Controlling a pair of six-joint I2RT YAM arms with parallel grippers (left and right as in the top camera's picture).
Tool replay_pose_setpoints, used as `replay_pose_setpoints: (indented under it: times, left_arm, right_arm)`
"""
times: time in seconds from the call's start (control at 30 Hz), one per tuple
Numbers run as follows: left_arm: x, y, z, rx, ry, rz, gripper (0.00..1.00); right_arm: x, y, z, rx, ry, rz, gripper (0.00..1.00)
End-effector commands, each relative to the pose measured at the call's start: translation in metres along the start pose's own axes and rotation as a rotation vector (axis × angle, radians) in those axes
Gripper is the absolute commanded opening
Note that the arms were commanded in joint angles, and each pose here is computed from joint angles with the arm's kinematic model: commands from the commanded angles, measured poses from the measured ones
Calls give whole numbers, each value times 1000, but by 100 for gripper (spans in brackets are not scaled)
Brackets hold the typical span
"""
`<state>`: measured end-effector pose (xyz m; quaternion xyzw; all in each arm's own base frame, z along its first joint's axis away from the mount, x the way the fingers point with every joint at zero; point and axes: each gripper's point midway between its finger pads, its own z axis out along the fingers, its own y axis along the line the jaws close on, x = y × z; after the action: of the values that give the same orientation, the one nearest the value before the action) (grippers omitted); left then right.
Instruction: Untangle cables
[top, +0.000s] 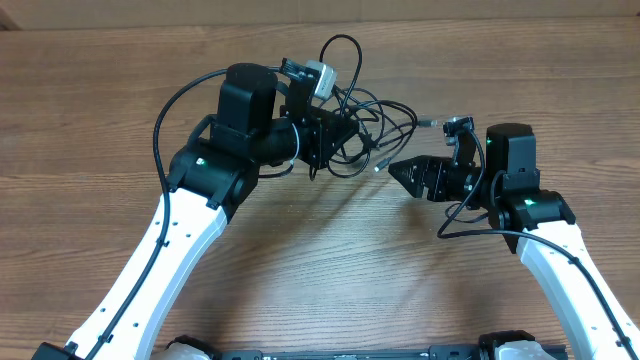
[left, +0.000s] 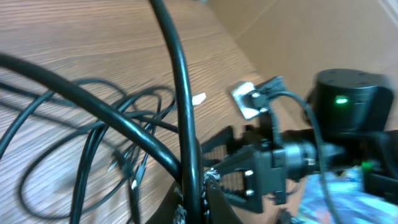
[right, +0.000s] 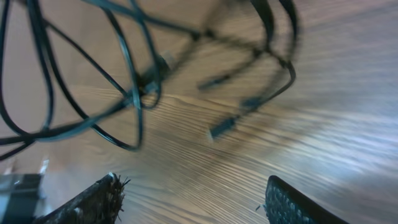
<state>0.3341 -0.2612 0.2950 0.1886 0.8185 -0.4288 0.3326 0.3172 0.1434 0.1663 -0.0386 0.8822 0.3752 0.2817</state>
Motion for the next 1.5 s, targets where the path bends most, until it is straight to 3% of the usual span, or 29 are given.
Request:
replay_pose_setpoints:
  times: [0.0, 0.13, 0.33, 0.47, 0.6, 0.63, 0.67, 0.8, 0.9, 1.07, 1.23, 1.47]
  left_arm:
    - [-9, -36, -7, 167, -1, -51, 4]
    - [-19, -60, -10, 278, -22, -62, 4]
    - [-28, -84, -10, 353, -41, -105, 4]
    - [-31, -103, -12, 425, -26, -163, 4]
    - [-37, -109, -18, 466, -43, -131, 4]
    - [-40, -104, -20, 455, -54, -123, 4]
    - [-41, -98, -21, 439, -65, -92, 4]
    - [-39, -55, -27, 325, -75, -53, 4]
    - [-32, 4, -43, 165, -67, -87, 4]
    - [-17, 74, -68, -83, -55, -111, 4]
    - [-1, 134, -96, -354, -37, -159, 4]
    - [0, 173, -122, -567, -63, -185, 4]
  right_arm:
    - [0, 24, 1, -114, 12, -46, 71]
    - [-3, 34, 4, -140, -3, -76, 76]
    - [-5, 46, 9, -165, -16, -125, 76]
    - [-13, 36, 12, -78, -58, -132, 57]
    - [-21, -13, 9, 192, -132, 94, 37]
    - [-17, -46, 0, 371, -168, 204, 23]
    - [-13, -60, -6, 453, -183, 253, 22]
    - [2, -104, -36, 743, -217, 317, 22]
    - [4, -125, -59, 909, -253, 303, 22]
    - [3, -140, -77, 999, -288, 321, 4]
    - [3, -157, -95, 1041, -321, 405, 4]
    - [5, -187, -129, 1115, -370, 517, 4]
